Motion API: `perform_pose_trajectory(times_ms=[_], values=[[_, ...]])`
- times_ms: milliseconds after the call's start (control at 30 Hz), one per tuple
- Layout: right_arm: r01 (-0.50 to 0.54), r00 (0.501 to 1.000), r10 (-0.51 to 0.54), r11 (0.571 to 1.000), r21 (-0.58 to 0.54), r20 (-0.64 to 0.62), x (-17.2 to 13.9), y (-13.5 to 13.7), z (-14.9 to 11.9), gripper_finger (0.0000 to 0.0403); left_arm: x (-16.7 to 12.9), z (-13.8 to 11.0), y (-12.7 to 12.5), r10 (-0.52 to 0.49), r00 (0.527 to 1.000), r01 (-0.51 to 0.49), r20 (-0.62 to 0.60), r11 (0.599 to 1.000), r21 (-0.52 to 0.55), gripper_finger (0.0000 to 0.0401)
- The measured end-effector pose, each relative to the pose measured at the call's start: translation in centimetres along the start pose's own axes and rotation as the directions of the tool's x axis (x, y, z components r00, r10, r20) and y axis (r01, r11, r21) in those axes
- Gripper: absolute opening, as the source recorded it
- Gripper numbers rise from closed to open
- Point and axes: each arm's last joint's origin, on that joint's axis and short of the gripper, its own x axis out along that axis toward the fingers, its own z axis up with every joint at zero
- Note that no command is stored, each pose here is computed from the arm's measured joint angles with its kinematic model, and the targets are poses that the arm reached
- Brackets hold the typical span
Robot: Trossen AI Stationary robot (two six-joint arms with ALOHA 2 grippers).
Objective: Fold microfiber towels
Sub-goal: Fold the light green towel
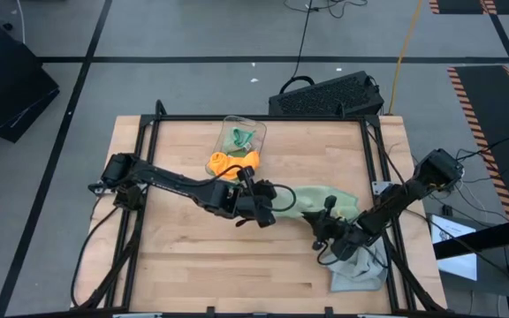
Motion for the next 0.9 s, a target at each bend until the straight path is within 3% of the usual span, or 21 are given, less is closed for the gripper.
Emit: perform_pose_trajectory(times_ms=[133, 333, 533, 700, 833, 900], values=[[-0.013, 0.997, 0.007, 0.996, 0.086, 0.076, -0.5, -0.7, 1.6, 0.0017, 0.0, 0.0, -0.1, -0.017, 1.0, 0.017, -0.006, 1.0, -0.01, 0.0035], [-0.046, 0.984, 0.016, 0.985, 0.166, 0.178, -2.3, -3.5, 4.1, 0.0004, -0.9, -0.6, -1.5, -0.138, 0.989, 0.138, -0.047, 0.99, 0.013, 0.0086], [-0.049, 0.967, -0.007, 0.976, 0.21, 0.254, -4.2, -6.6, 5.6, 0.0008, -1.9, -2.2, -3.8, -0.122, 0.992, 0.124, -0.029, 0.99, 0.068, 0.0153], [-0.027, 0.96, -0.042, 0.97, 0.241, 0.279, -4.8, -8.6, 6.1, 0.0005, -2.0, -3.6, -6.1, -0.099, 0.982, 0.078, 0.158, 0.988, 0.135, 0.0178], [0.001, 0.958, -0.076, 0.964, 0.265, 0.275, -4.6, -9.6, 6.2, 0.0005, -2.1, -4.0, -7.9, -0.122, 0.917, 0.048, 0.379, 0.979, 0.2, 0.0179], [0.013, 0.958, -0.091, 0.96, 0.279, 0.27, -4.4, -9.9, 6.2, 0.0005, -1.5, -4.7, -8.7, -0.084, 0.889, -0.025, 0.45, 0.973, 0.231, 0.018]])
